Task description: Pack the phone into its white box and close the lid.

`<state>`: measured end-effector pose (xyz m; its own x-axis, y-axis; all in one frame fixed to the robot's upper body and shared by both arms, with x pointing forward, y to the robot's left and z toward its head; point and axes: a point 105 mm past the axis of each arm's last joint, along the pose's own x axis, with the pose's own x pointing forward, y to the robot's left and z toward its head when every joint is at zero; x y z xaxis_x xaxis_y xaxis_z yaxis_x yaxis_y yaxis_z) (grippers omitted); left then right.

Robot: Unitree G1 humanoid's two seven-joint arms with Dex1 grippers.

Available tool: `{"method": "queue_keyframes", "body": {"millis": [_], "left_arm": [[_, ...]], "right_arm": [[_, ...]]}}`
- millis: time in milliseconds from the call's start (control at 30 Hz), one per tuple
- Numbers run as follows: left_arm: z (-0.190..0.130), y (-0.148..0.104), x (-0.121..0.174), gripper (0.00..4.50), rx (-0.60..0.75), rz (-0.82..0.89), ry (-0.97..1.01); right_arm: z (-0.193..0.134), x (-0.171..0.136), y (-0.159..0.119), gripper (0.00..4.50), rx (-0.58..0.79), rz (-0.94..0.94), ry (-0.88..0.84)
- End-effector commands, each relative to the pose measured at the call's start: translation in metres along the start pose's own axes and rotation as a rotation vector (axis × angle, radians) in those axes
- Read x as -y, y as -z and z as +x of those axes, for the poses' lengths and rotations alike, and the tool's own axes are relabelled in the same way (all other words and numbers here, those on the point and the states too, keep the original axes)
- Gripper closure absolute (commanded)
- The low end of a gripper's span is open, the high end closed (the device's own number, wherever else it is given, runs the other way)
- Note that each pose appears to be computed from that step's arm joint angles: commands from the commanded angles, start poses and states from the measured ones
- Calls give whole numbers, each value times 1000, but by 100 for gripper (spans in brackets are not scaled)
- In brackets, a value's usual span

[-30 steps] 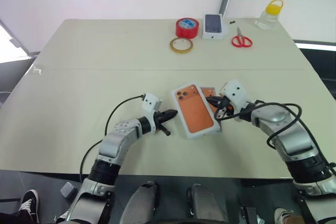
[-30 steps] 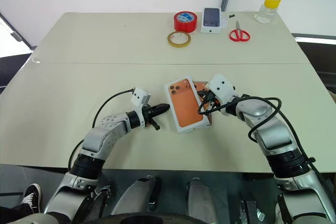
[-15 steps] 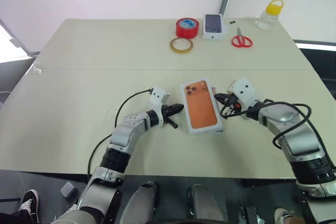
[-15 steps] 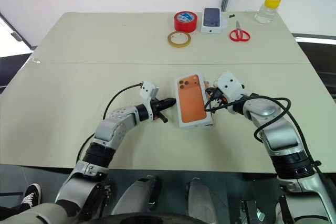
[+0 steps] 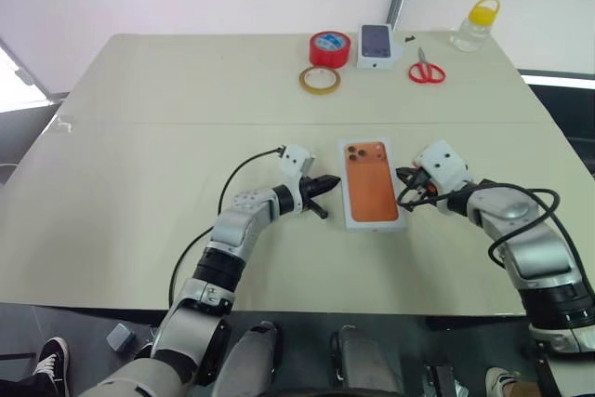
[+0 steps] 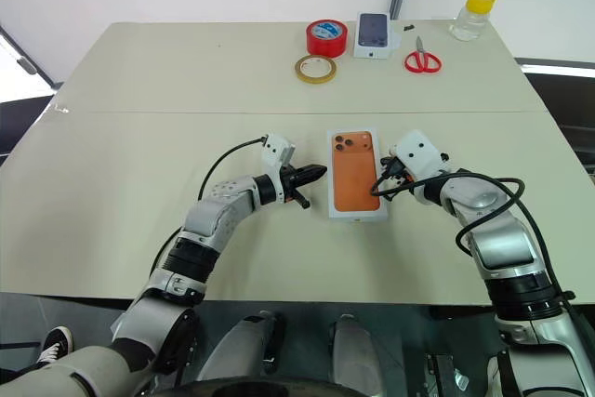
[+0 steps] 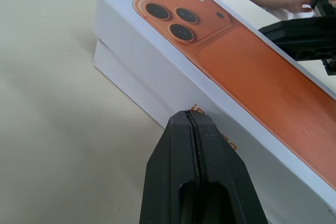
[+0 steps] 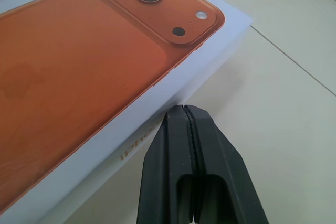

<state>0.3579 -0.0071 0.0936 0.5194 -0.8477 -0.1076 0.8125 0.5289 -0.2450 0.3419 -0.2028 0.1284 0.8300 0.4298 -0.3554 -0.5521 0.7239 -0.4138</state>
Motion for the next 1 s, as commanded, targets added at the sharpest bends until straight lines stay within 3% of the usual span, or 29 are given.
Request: {"method": "queue_keyframes", "body": {"millis": [33,533,1000], "left_arm": [[7,-10,15,450,31,23,64],[8,-7,6,450,27,50,7],[14,-17,3,450,62,57,-25]], "right_arm": [[2,-6,-9,448,34,-17,-20],[17,-2,2,448,-40,-5,23],[27,2,-10,448,-15,2,33]]}}
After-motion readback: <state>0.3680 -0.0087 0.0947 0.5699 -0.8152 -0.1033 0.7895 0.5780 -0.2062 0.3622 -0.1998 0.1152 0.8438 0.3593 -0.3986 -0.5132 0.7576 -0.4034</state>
